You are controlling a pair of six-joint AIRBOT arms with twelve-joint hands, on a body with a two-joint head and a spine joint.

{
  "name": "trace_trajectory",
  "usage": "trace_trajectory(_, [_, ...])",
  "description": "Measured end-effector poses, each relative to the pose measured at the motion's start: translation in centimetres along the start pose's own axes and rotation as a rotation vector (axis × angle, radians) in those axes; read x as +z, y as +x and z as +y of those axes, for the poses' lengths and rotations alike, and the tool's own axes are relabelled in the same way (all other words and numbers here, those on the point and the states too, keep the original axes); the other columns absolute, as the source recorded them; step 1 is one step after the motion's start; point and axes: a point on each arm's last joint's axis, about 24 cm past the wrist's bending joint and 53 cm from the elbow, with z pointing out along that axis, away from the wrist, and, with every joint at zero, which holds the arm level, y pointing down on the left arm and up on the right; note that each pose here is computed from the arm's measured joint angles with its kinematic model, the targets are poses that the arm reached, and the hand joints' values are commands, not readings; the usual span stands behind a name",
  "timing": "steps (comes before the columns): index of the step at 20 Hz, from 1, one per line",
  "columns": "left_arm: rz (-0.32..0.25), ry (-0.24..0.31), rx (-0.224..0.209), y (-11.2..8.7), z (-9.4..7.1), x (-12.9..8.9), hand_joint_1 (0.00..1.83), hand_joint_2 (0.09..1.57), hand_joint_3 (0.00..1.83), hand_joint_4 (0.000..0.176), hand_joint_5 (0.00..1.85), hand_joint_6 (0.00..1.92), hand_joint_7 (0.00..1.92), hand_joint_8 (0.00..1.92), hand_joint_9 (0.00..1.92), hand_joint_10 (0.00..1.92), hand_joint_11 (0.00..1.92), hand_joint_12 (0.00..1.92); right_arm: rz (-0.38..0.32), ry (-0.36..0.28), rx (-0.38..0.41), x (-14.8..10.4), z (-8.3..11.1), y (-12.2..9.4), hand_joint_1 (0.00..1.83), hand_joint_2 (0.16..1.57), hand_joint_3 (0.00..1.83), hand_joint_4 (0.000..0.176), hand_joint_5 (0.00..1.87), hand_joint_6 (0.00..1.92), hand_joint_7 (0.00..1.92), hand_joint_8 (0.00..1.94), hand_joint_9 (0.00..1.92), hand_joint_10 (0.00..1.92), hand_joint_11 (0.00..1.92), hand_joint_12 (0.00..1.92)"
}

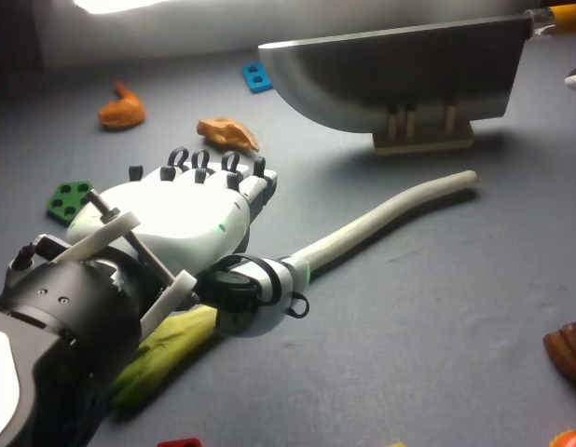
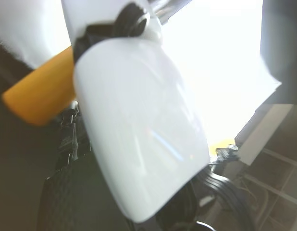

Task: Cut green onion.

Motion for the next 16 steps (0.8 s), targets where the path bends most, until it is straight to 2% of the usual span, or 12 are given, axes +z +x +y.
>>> trace_trajectory(2, [-0.005, 0.005, -0.012, -0.1, -0.1, 0.0, 0.09, 1.46, 0.0, 0.0, 0.05, 0.0, 0.03, 0.0, 0.01, 0.0, 0.0, 0.09, 0.009, -0.012, -0.011, -1.0, 1.3, -0.8, 0.98, 0.92, 0.0, 0.028, 0.0, 0.0, 0.0, 0.0, 0.0, 0.0, 0.0, 0.0])
trace_trajectory(6, [-0.013, 0.011, -0.015, -0.4, -0.3, 0.0, 0.04, 1.46, 0.0, 0.0, 0.04, 0.0, 0.01, 0.0, 0.0, 0.0, 0.0, 0.0, -0.021, -0.027, -0.046, -3.2, 4.3, -3.9, 0.93, 0.93, 0.0, 0.031, 0.0, 0.0, 0.0, 0.0, 0.0, 0.0, 0.0, 0.0])
trace_trajectory(8, [-0.014, 0.014, -0.017, -0.5, -0.4, 0.0, 0.03, 1.44, 0.0, 0.0, 0.05, 0.0, 0.02, 0.01, 0.01, 0.0, 0.0, 0.0, -0.011, -0.043, -0.075, -4.3, 6.1, -3.6, 0.82, 0.92, 0.0, 0.031, 0.0, 0.0, 0.0, 0.0, 0.0, 0.0, 0.0, 0.0])
trace_trajectory(9, [-0.014, 0.014, -0.017, -0.5, -0.4, 0.0, 0.04, 1.43, 0.0, 0.0, 0.06, 0.01, 0.03, 0.01, 0.02, 0.01, 0.01, 0.01, 0.003, -0.052, -0.094, -4.8, 7.0, -3.1, 0.7, 0.94, 0.0, 0.029, 0.0, 0.0, 0.0, 0.0, 0.0, 0.0, 0.0, 0.0])
trace_trajectory(10, [-0.014, 0.013, -0.017, -0.5, -0.4, 0.0, 0.05, 1.43, 0.0, 0.0, 0.06, 0.01, 0.04, 0.01, 0.02, 0.01, 0.01, 0.01, 0.015, -0.058, -0.101, -5.2, 7.7, -2.7, 0.67, 0.95, 0.01, 0.029, 0.0, 0.0, 0.0, 0.0, 0.0, 0.0, 0.0, 0.0])
trace_trajectory(11, [-0.013, 0.014, -0.017, -0.4, -0.4, 0.0, 0.06, 1.39, 0.02, 0.0, 0.06, 0.0, 0.04, 0.0, 0.03, 0.0, 0.0, 0.2, 0.03, -0.061, -0.103, -5.9, 8.5, -2.3, 0.45, 1.02, 0.04, 0.009, 0.0, 0.0, 0.0, 0.0, 0.0, 0.0, 0.0, 0.0])
trace_trajectory(12, [-0.014, 0.014, -0.017, -0.5, -0.4, 0.0, 0.08, 1.37, 0.01, 0.0, 0.12, 0.01, 0.13, 0.01, 0.1, 0.01, 0.0, 0.42, 0.035, -0.064, -0.122, -6.4, 9.0, -2.3, 0.27, 1.1, 0.01, 0.0, 0.14, 0.01, 0.15, 0.04, 0.13, 0.03, 0.0, 0.26])
trace_trajectory(13, [-0.014, 0.012, -0.017, -0.5, -0.4, 0.0, 0.12, 1.35, 0.0, 0.0, 0.2, 0.02, 0.22, 0.01, 0.19, 0.03, 0.0, 0.69, 0.031, -0.058, -0.141, -6.9, 9.4, -2.5, 0.17, 1.14, 0.01, 0.0, 0.3, 0.05, 0.31, 0.04, 0.26, 0.07, 0.0, 0.67])
trace_trajectory(14, [-0.014, 0.013, -0.017, -0.4, -0.4, 0.0, 0.11, 1.34, 0.0, 0.0, 0.29, 0.04, 0.32, 0.02, 0.3, 0.05, 0.0, 0.9, 0.019, -0.045, -0.171, -7.6, 9.8, -3.1, 0.13, 1.16, 0.01, 0.0, 0.48, 0.11, 0.55, 0.1, 0.46, 0.16, 0.0, 1.23])
trace_trajectory(15, [-0.013, 0.014, -0.017, -0.4, -0.4, 0.0, 0.1, 1.34, 0.0, 0.0, 0.35, 0.04, 0.4, 0.03, 0.38, 0.06, 0.0, 1.05, 0.011, -0.04, -0.194, -8.1, 10.2, -3.5, 0.12, 1.17, 0.01, 0.0, 0.6, 0.16, 0.7, 0.14, 0.6, 0.25, 0.0, 1.49])
trace_trajectory(16, [-0.012, 0.015, -0.017, -0.4, -0.5, 0.0, 0.18, 1.33, 0.0, 0.0, 0.62, 0.09, 0.74, 0.09, 0.69, 0.18, 0.19, 1.24, 0.008, -0.037, -0.208, -8.5, 10.5, -3.6, 0.09, 1.19, 0.0, 0.0, 0.85, 0.28, 0.92, 0.29, 0.66, 0.75, 0.19, 1.62])
